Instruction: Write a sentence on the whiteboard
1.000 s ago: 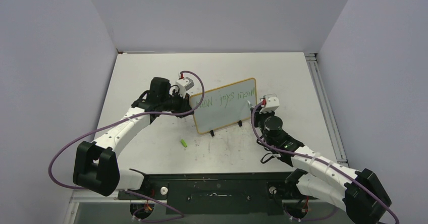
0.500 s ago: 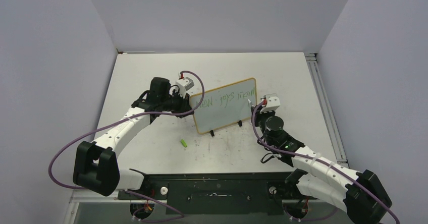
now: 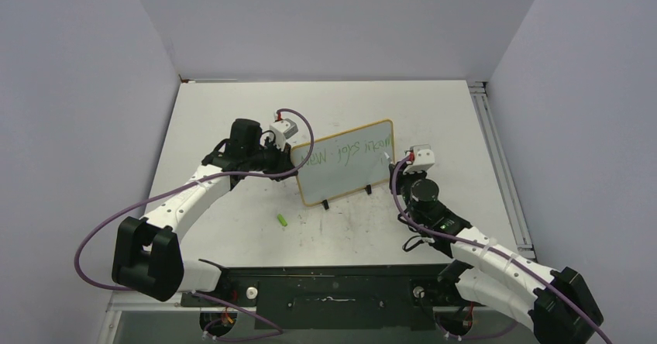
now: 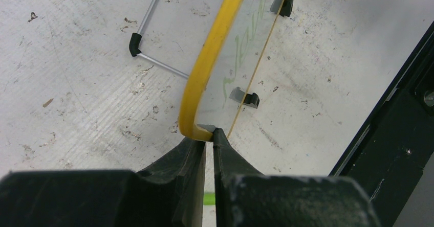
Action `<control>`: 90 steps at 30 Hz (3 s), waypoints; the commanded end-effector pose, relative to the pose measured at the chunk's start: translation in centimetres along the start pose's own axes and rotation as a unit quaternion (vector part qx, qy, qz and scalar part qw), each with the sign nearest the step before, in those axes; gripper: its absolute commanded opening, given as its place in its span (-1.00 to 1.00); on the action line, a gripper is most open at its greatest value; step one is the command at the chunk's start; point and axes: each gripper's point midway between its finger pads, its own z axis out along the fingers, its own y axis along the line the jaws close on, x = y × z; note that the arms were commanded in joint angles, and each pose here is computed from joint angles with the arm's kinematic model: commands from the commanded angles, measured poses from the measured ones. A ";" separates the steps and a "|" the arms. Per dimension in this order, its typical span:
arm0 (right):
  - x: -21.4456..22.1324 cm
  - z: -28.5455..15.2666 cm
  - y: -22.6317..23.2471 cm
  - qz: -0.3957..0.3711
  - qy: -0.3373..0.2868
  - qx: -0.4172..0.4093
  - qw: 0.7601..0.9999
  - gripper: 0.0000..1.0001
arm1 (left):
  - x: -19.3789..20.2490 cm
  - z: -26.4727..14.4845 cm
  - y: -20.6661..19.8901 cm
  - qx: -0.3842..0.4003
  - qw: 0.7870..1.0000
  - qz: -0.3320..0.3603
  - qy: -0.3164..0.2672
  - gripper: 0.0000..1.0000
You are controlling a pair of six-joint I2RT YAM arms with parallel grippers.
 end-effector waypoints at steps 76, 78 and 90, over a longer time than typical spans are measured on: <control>-1.4 1.5 -0.3 0.016 -0.018 0.000 1.000 -0.89 | 0.2 0.2 0.1 -0.005 1.000 0.018 0.011 -1.00; -1.1 1.6 -0.5 0.015 -0.014 0.004 1.000 -0.89 | 0.1 0.2 0.1 -0.006 1.000 0.018 0.011 -1.00; 1.2 1.3 -1.2 0.017 0.015 0.019 1.000 -0.89 | 0.1 0.2 0.1 -0.006 1.000 0.018 0.011 -1.00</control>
